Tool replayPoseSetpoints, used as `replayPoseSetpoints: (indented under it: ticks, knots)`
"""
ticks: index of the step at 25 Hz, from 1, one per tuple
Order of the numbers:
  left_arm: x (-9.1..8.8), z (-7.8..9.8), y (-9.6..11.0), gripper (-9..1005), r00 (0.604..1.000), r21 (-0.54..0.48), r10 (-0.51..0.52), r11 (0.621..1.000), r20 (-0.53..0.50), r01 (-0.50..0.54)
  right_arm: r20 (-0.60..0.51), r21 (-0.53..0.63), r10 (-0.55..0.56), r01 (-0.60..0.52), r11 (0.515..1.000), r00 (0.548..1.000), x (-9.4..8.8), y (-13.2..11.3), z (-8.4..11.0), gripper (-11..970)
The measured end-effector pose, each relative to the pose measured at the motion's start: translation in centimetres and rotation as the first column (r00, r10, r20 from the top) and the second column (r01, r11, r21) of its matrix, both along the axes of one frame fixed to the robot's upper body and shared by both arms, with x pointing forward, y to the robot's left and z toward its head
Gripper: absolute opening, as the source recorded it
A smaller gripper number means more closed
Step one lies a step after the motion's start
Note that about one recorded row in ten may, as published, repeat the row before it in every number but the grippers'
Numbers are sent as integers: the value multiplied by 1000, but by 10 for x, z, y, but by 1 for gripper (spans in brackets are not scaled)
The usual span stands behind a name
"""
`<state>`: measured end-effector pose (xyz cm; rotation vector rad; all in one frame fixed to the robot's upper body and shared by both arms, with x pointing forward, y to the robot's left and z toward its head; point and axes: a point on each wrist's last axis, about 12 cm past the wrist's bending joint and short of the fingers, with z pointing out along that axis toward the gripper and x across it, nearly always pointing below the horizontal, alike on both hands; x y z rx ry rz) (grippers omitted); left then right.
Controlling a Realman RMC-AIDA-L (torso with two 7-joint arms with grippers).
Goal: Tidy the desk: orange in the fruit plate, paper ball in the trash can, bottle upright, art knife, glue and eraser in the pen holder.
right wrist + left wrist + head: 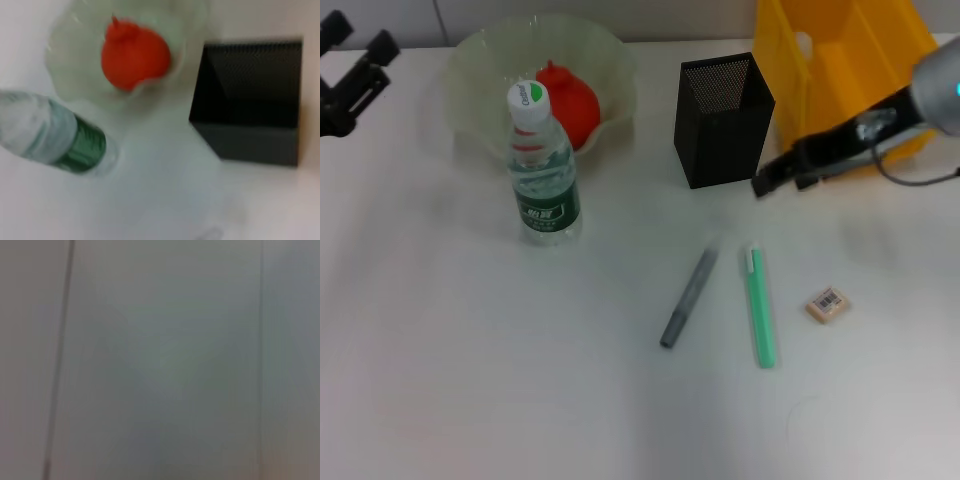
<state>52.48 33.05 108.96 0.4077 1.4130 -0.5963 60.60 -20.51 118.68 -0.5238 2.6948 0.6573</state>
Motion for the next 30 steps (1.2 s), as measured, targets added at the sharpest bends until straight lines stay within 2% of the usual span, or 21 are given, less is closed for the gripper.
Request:
replayPoseSetpoints:
  ticks: [1,2,4,9,15,19,30]
  knots:
    - [-5,-2,11,619,997,15,70,997,27,-70,-35,-28,-4,3,1000,999,3,7,-2,637]
    - [-5,-2,13,619,996,21,84,996,35,-85,-66,-51,-5,2,999,998,5,12,-5,637]
    - [-6,-2,16,619,994,30,99,994,43,-101,-152,-119,-11,-7,993,988,12,28,-17,637]
    - [-6,1,21,619,993,40,108,993,53,-110,-202,-209,-16,-27,978,979,17,40,-24,638]
    - [-2,4,20,619,987,53,132,989,93,-137,-231,-235,-5,-50,971,973,16,48,-29,635]
    - [4,5,16,618,986,67,132,988,103,-139,-254,-249,-19,-46,967,967,15,50,-44,626]
    - [8,6,12,618,985,78,128,987,115,-138,-223,-283,-14,-51,958,975,18,55,-55,601]
